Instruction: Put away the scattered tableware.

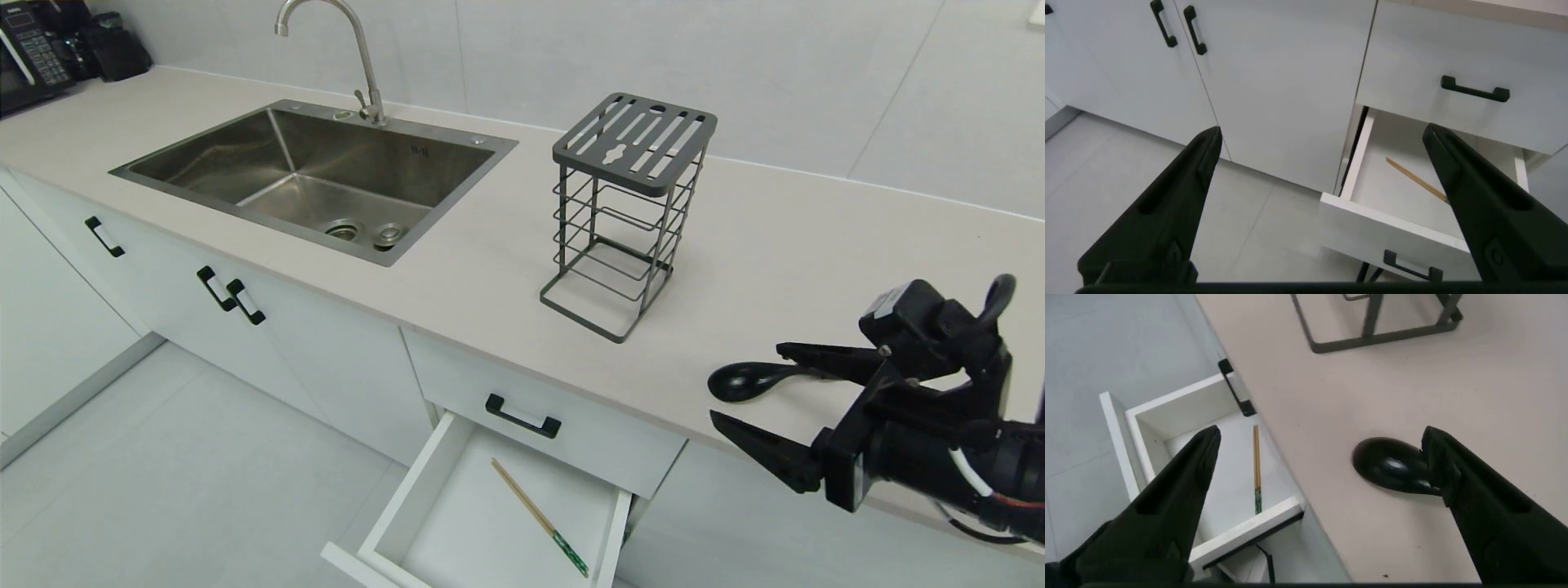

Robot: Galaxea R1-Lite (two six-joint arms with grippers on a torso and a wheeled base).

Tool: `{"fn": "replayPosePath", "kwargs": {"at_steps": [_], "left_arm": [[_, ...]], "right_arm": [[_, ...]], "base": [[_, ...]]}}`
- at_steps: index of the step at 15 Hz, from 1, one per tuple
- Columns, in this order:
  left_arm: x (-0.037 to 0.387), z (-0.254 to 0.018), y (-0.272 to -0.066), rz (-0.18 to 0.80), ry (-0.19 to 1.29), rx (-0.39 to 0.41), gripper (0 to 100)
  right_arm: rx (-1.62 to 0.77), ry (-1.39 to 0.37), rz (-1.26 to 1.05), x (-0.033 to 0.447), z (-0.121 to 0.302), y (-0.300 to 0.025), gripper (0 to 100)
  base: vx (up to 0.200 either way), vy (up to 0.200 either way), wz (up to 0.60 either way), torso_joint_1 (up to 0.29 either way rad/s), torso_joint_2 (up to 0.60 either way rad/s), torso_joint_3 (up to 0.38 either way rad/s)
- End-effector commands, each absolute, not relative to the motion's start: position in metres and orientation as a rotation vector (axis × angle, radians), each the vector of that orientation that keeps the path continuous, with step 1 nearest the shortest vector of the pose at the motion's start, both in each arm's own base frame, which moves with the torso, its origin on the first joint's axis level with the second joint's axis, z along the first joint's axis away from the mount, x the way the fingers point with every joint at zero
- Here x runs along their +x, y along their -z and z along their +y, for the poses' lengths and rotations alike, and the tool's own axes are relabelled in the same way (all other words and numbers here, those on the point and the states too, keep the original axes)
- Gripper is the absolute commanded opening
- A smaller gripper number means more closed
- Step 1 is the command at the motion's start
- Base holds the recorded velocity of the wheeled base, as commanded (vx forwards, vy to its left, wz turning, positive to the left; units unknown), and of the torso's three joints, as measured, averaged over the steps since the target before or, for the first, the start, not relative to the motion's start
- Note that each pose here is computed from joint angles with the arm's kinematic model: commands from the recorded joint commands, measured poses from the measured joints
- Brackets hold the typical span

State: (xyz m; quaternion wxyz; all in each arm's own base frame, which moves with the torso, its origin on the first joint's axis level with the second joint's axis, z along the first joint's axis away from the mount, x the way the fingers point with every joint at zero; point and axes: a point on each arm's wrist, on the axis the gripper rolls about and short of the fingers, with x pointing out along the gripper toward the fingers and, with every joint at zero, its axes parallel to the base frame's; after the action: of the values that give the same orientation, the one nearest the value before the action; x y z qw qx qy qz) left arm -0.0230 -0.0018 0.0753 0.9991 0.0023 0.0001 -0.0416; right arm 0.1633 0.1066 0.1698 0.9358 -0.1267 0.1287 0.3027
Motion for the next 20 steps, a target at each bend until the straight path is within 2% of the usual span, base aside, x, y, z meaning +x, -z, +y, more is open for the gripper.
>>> {"fn": "replayPosePath", "kwargs": {"at_steps": [1,9,20], "left_arm": [[-0.023,-0.002,-0.075,0.001,0.083,0.005,100],[-0.023,-0.002,-0.075,0.001,0.083,0.005,100],[-0.023,-0.002,-0.075,0.001,0.083,0.005,100]], "right_arm": [[-0.271,-0.580,0.282,0.176,0.086,-0.168,100],[-0.363,-0.588,0.325,0.202,0.054,-0.152,100],[-0.346,-0.601,0.412,0.229,0.042,-0.131,100]], "base": [[0.000,0.000,0.00,0.000,0.00,0.000],[0.000,0.000,0.00,0.000,0.00,0.000],[0.000,0.000,0.00,0.000,0.00,0.000]]}}
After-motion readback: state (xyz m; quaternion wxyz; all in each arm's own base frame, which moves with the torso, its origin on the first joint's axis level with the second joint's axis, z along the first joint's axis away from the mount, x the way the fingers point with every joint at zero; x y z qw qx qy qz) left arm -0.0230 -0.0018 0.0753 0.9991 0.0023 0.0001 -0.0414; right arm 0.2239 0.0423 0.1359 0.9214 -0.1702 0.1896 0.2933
